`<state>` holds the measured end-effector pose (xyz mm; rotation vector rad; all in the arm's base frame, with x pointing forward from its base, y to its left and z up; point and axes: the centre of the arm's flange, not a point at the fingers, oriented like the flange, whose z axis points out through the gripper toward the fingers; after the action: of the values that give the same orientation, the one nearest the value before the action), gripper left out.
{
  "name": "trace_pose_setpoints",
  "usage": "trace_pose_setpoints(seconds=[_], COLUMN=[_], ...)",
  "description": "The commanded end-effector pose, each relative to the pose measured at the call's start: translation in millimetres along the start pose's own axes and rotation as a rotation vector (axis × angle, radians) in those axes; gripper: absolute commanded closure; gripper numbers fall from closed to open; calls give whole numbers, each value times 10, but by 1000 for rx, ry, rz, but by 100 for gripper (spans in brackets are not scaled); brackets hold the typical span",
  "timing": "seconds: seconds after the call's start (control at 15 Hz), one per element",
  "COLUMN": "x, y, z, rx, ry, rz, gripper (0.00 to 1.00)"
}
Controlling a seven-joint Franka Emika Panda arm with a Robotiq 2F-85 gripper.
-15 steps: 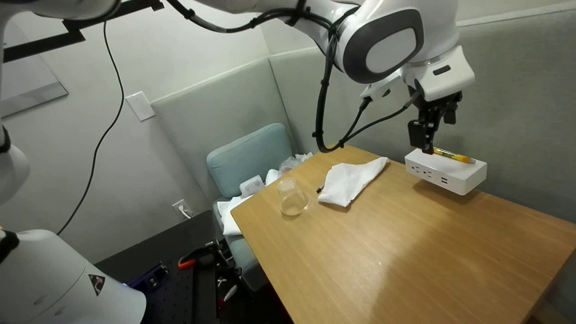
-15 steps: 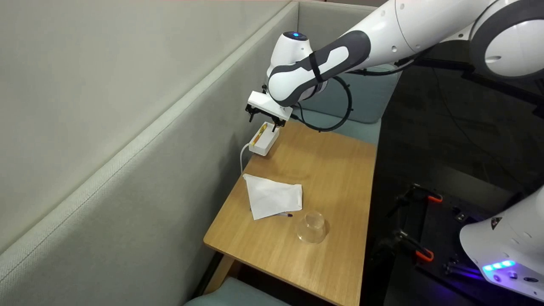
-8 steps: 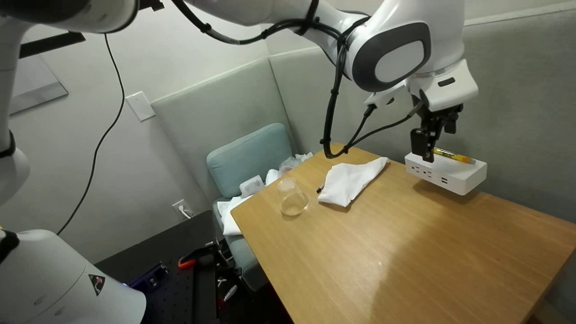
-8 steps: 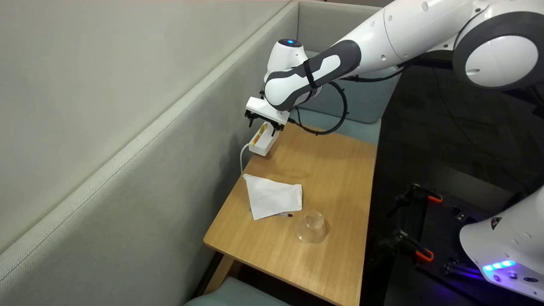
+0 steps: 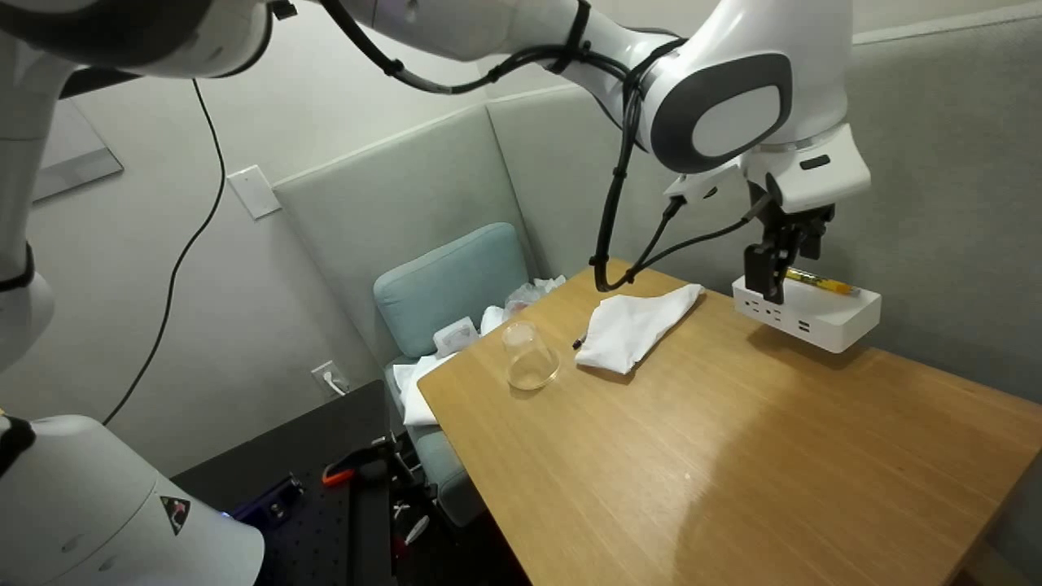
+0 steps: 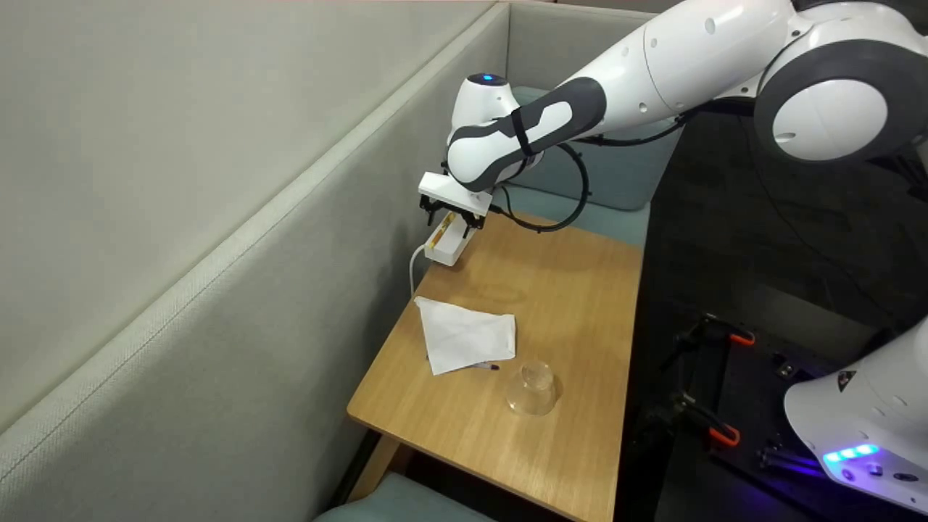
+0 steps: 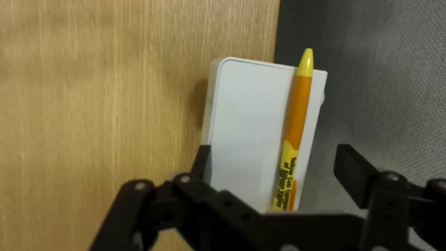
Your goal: Put the marker on the table then wipe the router
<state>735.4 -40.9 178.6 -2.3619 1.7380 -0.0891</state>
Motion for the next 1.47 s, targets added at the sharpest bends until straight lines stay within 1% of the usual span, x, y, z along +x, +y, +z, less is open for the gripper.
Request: trace_pose_setpoints(seconds=[0.0, 0.2, 0.33, 0.4, 0.47, 0.53, 0.67, 0.73, 0.93, 1.13, 1.4], x=[19, 36, 35, 31, 29, 27, 1, -45, -140, -215, -256], y=[-124, -108, -133, -140, -147, -150, -159, -106, 60, 376, 951], z=[20, 7, -16, -19, -22, -27, -95, -204, -480, -794, -1071], rx=[-36, -62, -57, -55, -53, -51, -48, -57, -77, -128, -215], ry=[-9, -21, -18, -18, -18, -17, -20, -29, -26, 2, 30], rz=[23, 27, 25, 24, 23, 22, 16, 13, -9, -29, -31], gripper=[41, 65, 79, 88, 95, 100, 100, 98, 97, 97, 97])
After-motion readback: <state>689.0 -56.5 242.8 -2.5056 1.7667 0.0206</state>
